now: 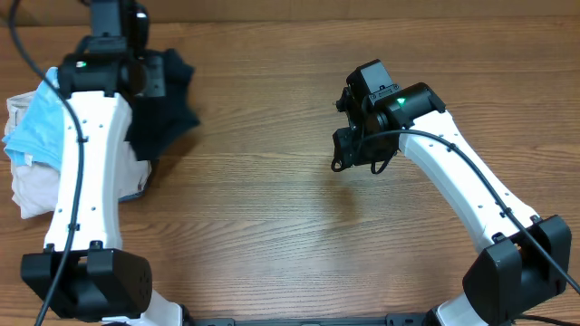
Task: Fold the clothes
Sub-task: 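Grasp the folded black shirt with the left gripper and carry it left, then place the black shirt on top of the blue and beige stack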
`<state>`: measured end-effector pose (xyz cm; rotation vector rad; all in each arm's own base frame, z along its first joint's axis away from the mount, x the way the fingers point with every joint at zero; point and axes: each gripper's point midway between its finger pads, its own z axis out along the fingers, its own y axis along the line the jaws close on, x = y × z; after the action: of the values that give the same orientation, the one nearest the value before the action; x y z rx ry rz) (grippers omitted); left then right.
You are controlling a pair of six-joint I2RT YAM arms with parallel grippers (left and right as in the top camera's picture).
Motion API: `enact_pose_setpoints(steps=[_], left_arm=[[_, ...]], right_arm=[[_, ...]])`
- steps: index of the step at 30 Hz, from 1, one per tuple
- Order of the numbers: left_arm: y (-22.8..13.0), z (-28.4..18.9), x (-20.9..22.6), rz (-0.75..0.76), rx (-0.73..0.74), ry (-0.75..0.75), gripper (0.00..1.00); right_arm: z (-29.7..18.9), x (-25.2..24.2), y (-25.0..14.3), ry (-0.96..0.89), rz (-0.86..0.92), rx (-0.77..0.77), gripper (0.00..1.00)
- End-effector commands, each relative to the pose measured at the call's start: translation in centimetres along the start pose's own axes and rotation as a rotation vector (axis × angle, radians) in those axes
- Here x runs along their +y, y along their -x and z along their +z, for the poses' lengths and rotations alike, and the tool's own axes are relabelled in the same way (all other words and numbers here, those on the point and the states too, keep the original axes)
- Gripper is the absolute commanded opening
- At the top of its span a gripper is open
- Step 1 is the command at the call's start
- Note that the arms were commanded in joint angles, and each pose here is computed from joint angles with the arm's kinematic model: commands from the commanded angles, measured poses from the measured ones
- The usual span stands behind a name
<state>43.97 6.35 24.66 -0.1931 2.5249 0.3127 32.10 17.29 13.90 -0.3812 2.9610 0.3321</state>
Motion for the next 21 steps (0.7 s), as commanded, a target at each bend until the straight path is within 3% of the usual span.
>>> enact_pose_setpoints(steps=[1, 8, 15, 21], left_arm=[[1.0, -1.5, 4.4, -0.099, -0.053, 0.082, 0.04], [1.6, 0.4, 9.9, -0.231, -0.082, 0.080, 0.07], [-0.3, 5.6, 15.4, -0.339, -0.017, 0.115, 0.08], [-1.7, 8.5, 17.8, -0.426, 0.004, 0.045, 0.33]], right_arm=[[-0.3, -0.2, 0.2, -0.007, 0.005, -0.006, 0.49], [-0.3, -0.2, 0.0, -0.007, 0.006, -0.001, 0.49], [-0.3, -0.3, -0.1, -0.008, 0.007, 0.003, 0.49], [-0.3, -0.3, -0.2, -0.009, 0.007, 0.009, 0.49]])
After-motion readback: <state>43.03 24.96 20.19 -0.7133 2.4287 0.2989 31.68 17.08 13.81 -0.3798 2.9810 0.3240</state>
